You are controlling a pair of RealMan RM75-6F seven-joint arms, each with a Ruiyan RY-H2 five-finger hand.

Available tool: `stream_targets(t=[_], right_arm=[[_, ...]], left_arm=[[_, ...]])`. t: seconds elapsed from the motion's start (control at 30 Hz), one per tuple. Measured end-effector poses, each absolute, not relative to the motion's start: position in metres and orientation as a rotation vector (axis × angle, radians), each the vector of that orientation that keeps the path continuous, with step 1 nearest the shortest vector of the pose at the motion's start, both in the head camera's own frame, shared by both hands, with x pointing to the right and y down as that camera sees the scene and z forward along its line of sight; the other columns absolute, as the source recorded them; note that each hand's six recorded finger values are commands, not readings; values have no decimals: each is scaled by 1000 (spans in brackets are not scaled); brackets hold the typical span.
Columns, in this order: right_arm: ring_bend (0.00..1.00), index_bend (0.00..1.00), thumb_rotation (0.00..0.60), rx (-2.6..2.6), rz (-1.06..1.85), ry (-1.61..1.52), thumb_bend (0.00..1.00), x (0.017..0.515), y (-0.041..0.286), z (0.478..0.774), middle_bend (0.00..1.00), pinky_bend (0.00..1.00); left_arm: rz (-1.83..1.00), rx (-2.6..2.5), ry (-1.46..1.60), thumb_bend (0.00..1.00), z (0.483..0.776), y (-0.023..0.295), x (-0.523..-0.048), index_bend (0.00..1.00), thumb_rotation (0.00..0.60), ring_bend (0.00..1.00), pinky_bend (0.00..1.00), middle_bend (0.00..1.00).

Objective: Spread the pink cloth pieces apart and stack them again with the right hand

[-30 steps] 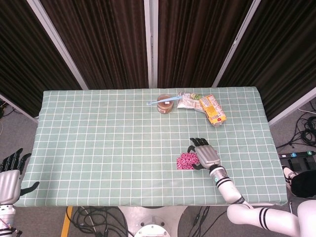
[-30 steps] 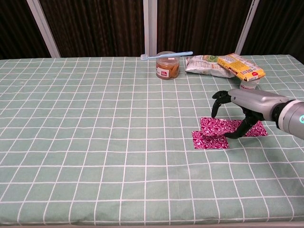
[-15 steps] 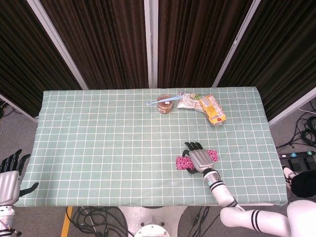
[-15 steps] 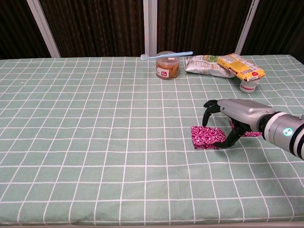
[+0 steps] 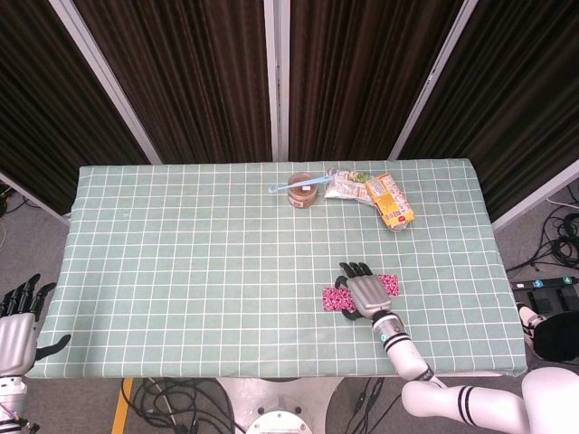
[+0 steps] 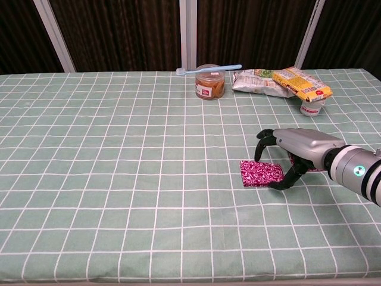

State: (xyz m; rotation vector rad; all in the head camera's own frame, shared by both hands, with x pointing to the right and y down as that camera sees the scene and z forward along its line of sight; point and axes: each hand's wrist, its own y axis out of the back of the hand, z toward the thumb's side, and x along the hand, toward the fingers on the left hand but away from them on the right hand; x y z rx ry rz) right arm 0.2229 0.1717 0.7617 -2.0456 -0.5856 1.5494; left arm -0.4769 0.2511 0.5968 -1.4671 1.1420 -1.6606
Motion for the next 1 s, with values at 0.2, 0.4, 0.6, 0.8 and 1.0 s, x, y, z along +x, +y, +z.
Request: stream_targets(t=[0.2, 0.4, 0.6, 0.8, 1.0], right_arm=[[0, 326, 575, -2043, 1535, -573, 169, 222, 171, 762, 49, 0], [0, 325, 572, -2040, 1528, -556, 168, 224, 172, 762, 48, 0], [0, 318, 562, -2041, 1534, -547, 169, 226, 174, 763, 46, 0], [0, 313, 565, -2043, 1526, -541, 168, 226, 173, 765, 47, 0], [0, 272, 564, -2040, 1523, -525, 169, 226, 174, 765, 45, 0]], left_arm=[[-1664, -1462, 1144, 163, 596, 252, -478, 225, 600, 106, 126, 146], [-1665, -1462, 1145, 163, 596, 252, -477, 225, 600, 106, 126, 146], [-1665, -1461, 1145, 163, 596, 252, -477, 225, 600, 106, 126, 146], [-1667, -1459, 1146, 163, 596, 253, -478, 225, 600, 106, 127, 146], [-1667, -1457, 1148, 163, 595, 253, -478, 225, 600, 106, 126, 146]])
